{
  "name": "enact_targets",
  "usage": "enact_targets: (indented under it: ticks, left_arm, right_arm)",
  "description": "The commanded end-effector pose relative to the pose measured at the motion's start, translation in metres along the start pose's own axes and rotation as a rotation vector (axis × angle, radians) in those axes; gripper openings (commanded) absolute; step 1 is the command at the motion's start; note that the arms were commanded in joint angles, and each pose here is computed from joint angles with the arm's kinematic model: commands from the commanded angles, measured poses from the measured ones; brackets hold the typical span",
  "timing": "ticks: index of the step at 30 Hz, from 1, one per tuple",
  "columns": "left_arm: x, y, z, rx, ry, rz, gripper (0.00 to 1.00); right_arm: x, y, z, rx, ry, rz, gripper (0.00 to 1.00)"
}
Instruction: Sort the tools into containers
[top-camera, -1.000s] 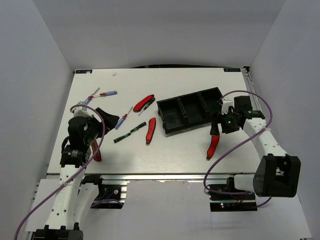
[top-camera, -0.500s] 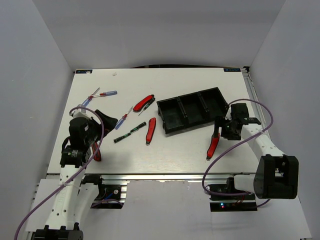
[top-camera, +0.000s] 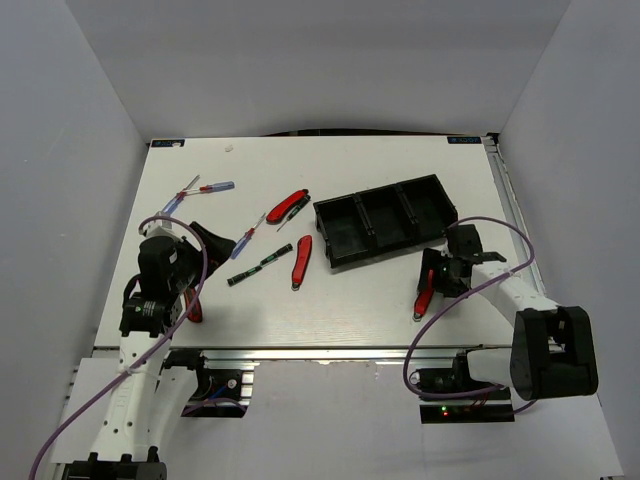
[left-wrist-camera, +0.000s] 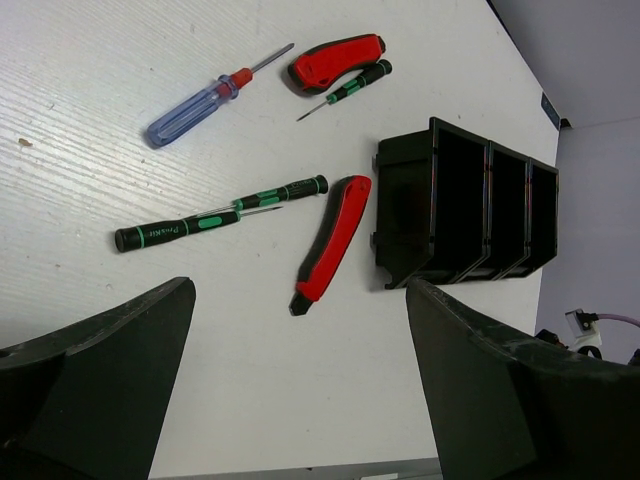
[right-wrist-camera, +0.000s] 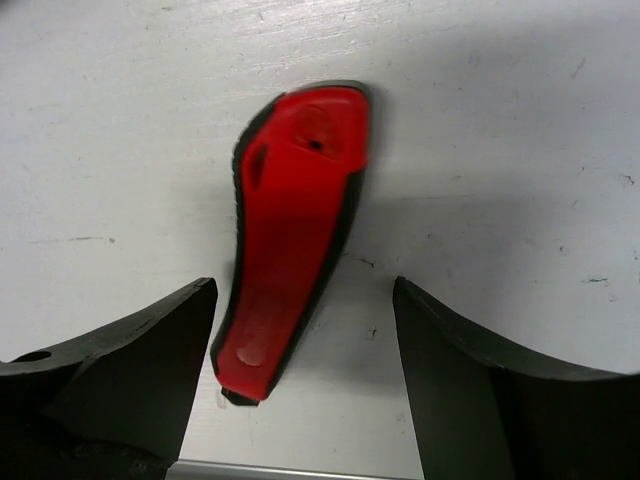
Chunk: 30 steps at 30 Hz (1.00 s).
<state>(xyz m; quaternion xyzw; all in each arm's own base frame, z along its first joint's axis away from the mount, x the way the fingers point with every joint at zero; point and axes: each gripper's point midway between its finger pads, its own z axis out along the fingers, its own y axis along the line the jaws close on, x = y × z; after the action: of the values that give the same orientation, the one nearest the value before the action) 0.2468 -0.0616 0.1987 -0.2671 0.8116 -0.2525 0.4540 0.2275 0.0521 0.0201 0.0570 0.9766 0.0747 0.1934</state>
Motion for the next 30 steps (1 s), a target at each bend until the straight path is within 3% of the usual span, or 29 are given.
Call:
enact_targets:
  ticks: [1, 12, 21, 24, 25, 30]
  left_arm:
    - [0.002, 0.0, -0.001, -0.001, 0.011, -0.004, 0.98]
    - [0.002, 0.001, 0.0, -0.004, 0.01, -0.002, 0.98]
    - [-0.003, 0.005, 0.0, -0.027, -0.019, 0.002, 0.98]
    - [-0.003, 0.005, 0.003, -0.034, -0.012, 0.003, 0.98]
    - [-0.004, 0.006, 0.003, -0.038, -0.01, 0.004, 0.98]
    - [-0.01, 0.0, 0.007, -0.028, -0.014, 0.013, 0.98]
  right_arm:
    - [-0.01, 0.003, 0.007, 0.018, -0.059, 0.029, 0.77]
    - [-0.003, -0.005, 0.021, 0.085, -0.057, 0.053, 0.65]
    - [-0.016, 0.004, 0.024, 0.05, -0.077, 0.022, 0.31]
    - [-0.032, 0.019, 0.013, -0.01, -0.094, -0.002, 0.11]
    - [-0.033, 0.021, 0.007, -0.021, -0.088, -0.008, 0.0]
    - [-0.063, 0.053, -0.037, -0.153, -0.143, -0.068, 0.0]
